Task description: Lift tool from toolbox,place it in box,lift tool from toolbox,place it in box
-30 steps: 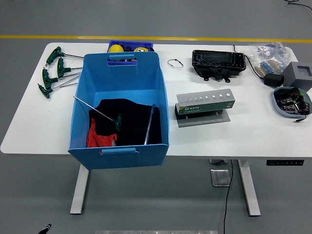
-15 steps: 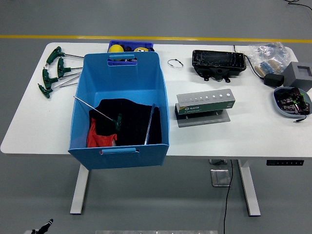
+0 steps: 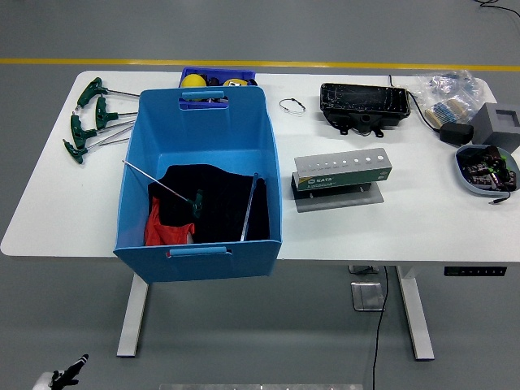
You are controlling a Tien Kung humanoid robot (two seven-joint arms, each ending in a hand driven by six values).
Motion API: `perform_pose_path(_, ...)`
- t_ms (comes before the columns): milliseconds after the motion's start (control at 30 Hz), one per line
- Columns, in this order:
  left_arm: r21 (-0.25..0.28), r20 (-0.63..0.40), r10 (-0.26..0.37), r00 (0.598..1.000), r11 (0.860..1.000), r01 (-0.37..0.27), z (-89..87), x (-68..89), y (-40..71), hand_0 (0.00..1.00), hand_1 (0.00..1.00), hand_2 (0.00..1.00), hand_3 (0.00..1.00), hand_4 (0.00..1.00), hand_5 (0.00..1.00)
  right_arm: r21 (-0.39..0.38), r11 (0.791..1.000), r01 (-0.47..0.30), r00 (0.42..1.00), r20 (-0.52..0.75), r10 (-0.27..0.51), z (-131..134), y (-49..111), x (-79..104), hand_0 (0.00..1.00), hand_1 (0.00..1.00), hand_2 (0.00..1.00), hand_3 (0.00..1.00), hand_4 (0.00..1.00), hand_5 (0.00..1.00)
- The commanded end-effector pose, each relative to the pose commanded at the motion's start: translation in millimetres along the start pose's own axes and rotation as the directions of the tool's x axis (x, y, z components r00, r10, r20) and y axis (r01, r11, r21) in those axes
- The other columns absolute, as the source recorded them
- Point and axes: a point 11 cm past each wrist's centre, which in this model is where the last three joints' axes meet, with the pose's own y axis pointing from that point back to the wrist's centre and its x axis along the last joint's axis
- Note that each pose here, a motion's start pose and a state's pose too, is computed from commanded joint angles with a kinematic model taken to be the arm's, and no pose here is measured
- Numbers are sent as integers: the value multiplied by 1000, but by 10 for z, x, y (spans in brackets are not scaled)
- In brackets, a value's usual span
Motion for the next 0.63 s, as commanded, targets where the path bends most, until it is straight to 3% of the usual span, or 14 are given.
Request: perform_pose_path(633, -13, 3, 4, 1000, 1000, -4, 57, 31, -8, 714, 754, 790, 767, 768, 759, 17, 999, -40, 999, 18, 40, -3, 21, 46, 884, 845, 852, 868, 998, 998)
